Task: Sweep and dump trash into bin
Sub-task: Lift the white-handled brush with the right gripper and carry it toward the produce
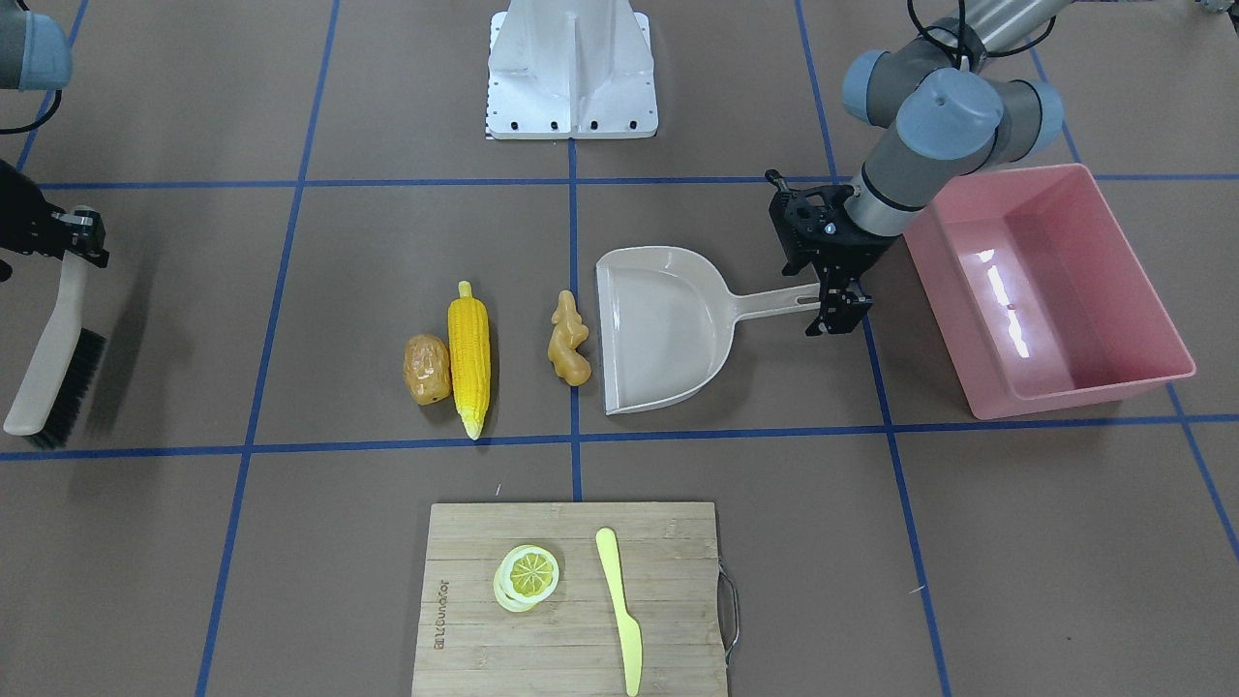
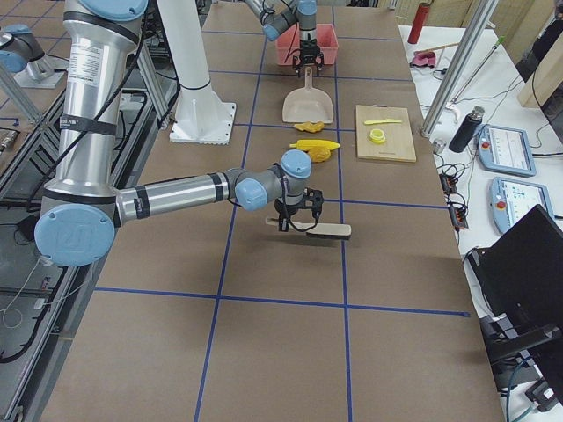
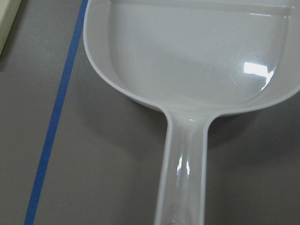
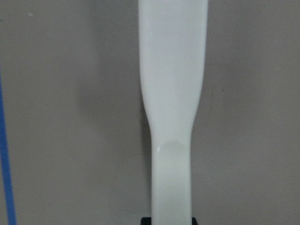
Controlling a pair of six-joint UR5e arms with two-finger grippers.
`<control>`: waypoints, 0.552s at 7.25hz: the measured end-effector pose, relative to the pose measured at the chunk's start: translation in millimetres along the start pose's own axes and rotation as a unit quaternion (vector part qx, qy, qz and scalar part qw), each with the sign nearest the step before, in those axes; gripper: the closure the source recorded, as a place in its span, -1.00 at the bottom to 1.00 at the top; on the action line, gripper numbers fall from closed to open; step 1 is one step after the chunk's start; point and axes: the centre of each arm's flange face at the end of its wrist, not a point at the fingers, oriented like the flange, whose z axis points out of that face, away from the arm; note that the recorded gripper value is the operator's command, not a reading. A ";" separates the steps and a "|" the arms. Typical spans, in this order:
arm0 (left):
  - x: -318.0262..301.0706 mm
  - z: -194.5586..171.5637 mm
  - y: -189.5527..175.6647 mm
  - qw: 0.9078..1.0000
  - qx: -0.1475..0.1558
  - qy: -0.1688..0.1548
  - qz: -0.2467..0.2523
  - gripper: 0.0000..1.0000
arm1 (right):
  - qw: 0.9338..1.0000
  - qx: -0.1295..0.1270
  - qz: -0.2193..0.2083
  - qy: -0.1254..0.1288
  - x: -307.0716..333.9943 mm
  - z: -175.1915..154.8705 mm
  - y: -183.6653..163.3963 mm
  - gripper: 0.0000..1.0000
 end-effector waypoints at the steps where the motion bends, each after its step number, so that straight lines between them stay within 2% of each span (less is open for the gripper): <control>1: 1.2 1.5 -1.9 1.000 -0.002 0.002 0.000 -0.91 | 1.000 0.008 -0.004 -0.008 -24.8 -19.2 -11.4 1.00; 2: 1.4 2.2 -2.7 1.000 -0.002 0.003 0.000 -0.91 | 1.000 0.012 -0.009 -0.005 -62.0 -36.2 -28.5 1.00; 3: 1.5 2.6 -2.9 1.000 -0.003 0.003 0.001 -0.91 | 1.000 0.013 -0.018 0.013 -107.7 -48.4 -45.9 1.00; 4: 1.8 2.4 -3.3 1.000 -0.002 0.003 0.001 -0.91 | 0.998 0.009 -0.037 0.044 -156.5 -48.1 -52.0 1.00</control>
